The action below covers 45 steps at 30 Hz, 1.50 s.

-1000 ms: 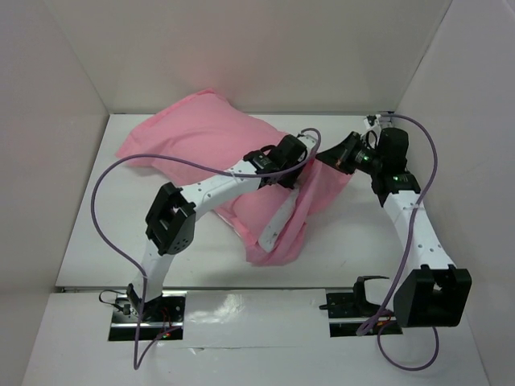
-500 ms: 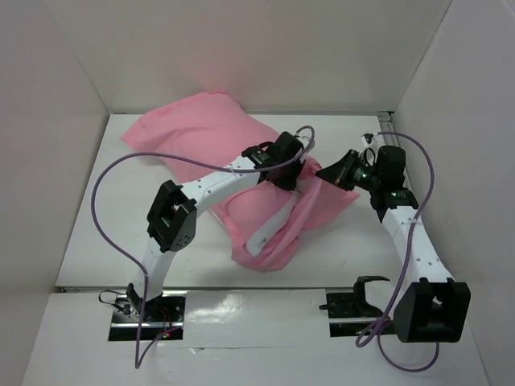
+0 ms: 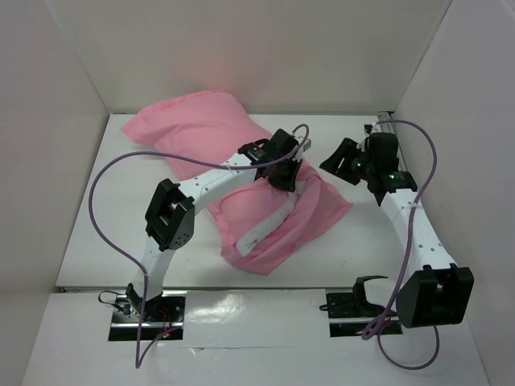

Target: Put the pillow into the pillowcase

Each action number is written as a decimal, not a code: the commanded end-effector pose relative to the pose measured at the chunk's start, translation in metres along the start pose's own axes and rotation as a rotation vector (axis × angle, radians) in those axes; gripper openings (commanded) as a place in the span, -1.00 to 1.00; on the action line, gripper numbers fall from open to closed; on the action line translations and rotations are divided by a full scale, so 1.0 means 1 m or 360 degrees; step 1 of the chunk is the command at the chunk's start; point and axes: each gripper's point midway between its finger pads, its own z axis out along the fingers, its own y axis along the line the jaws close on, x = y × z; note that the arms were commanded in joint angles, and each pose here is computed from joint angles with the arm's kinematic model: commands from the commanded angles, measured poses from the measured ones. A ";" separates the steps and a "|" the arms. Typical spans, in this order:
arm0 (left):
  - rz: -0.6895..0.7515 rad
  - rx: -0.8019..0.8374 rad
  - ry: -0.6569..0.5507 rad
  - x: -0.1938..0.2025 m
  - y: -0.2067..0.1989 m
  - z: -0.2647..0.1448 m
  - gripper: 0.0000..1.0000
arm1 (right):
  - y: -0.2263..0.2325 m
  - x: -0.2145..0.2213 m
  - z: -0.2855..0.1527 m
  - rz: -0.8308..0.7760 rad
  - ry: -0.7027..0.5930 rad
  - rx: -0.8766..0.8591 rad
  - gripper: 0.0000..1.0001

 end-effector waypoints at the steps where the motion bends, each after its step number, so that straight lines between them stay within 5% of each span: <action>1: -0.0042 -0.0032 0.0162 0.026 0.013 0.000 -1.00 | -0.002 0.002 -0.013 -0.0179 -0.0038 0.0272 0.24; 8: -0.0044 -0.0037 0.0176 0.029 0.014 0.003 -1.00 | 0.019 0.046 0.010 -0.0253 0.0090 0.0261 0.22; 15: -0.0045 -0.0037 0.0178 0.031 0.015 0.003 -1.00 | 0.005 0.057 0.038 -0.0301 0.0098 0.0439 -0.20; 21: -0.0069 -0.0042 0.0162 0.029 0.018 0.001 -1.00 | 0.004 0.062 0.042 -0.0349 0.0097 0.0518 -0.15; 23: -0.0071 -0.0046 0.0176 0.033 0.019 0.002 -1.00 | 0.003 0.068 0.042 -0.0360 0.0117 0.0520 -0.45; 24: -0.0072 -0.0032 0.0180 0.033 0.018 0.002 -1.00 | 0.003 0.068 0.042 -0.0360 0.0117 0.0520 -0.79; 26: -0.0079 -0.0032 0.0148 0.027 0.020 -0.001 -1.00 | 0.003 0.068 0.042 -0.0360 0.0117 0.0520 -1.00; 30: -0.0082 -0.0036 0.0162 0.030 0.022 0.000 -1.00 | 0.008 0.061 0.033 -0.0370 0.0070 0.0518 -1.00; 45: -0.0129 -0.0013 0.0177 0.031 0.025 0.019 -1.00 | 0.156 0.036 -0.030 -0.0402 0.0004 -0.0490 -1.00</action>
